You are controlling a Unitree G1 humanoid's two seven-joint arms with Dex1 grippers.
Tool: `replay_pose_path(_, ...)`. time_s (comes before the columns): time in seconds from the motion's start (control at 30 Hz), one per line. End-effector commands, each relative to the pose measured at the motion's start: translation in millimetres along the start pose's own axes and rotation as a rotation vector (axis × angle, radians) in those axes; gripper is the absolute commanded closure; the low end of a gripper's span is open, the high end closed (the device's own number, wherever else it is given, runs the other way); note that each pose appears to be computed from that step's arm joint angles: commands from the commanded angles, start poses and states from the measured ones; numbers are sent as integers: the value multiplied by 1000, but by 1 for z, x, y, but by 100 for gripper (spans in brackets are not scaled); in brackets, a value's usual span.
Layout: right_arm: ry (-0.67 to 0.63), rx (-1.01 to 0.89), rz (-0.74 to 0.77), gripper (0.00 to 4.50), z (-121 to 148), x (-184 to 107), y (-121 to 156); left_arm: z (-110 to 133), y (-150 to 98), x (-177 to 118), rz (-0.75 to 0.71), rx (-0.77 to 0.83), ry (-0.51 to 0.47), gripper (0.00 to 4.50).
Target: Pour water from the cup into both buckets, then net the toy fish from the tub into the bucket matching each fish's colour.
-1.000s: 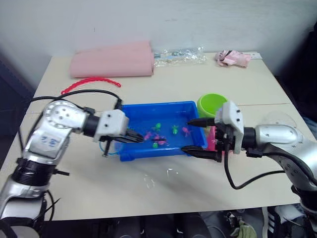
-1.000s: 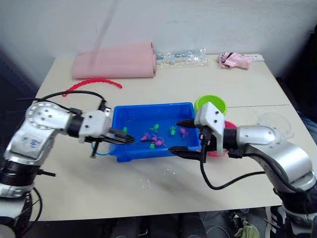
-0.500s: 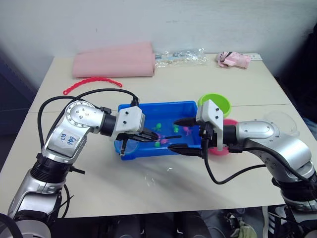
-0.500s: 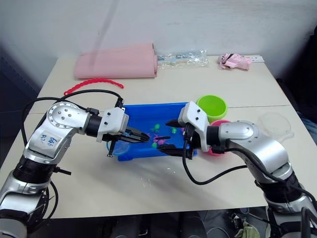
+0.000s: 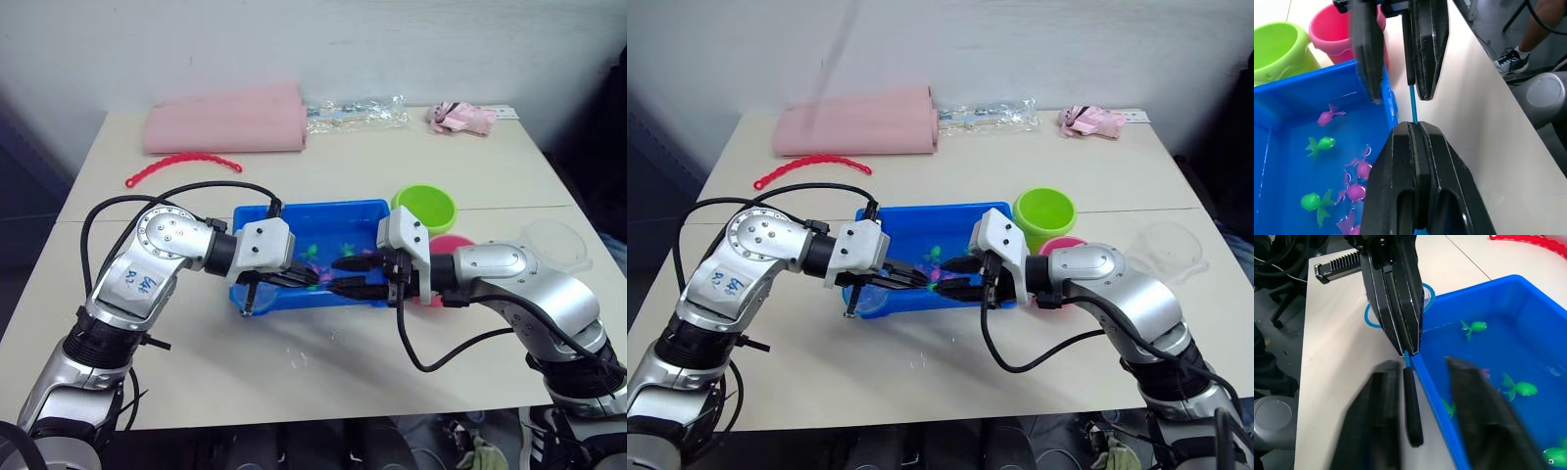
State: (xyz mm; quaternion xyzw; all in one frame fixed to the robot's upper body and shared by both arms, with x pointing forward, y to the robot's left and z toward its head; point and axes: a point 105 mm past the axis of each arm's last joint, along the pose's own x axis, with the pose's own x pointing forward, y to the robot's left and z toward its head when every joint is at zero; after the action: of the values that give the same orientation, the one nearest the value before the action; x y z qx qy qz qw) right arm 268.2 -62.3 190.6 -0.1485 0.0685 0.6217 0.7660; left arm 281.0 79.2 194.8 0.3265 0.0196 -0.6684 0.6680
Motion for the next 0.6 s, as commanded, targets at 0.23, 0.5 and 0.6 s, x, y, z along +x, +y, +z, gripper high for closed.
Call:
replay_pose_path(0.23,-18,-37,7,450,6,-1,3,11,3,-8,31,45,-57,379)
replay_pose_path(0.5,-11,-51,-34,450,3,-23,0,52,28,-72,201,-14,-345,40)
replay_pose_path(0.6,14,2,-82,450,-2,-40,-3,33,30,-96,294,-71,-330,3)
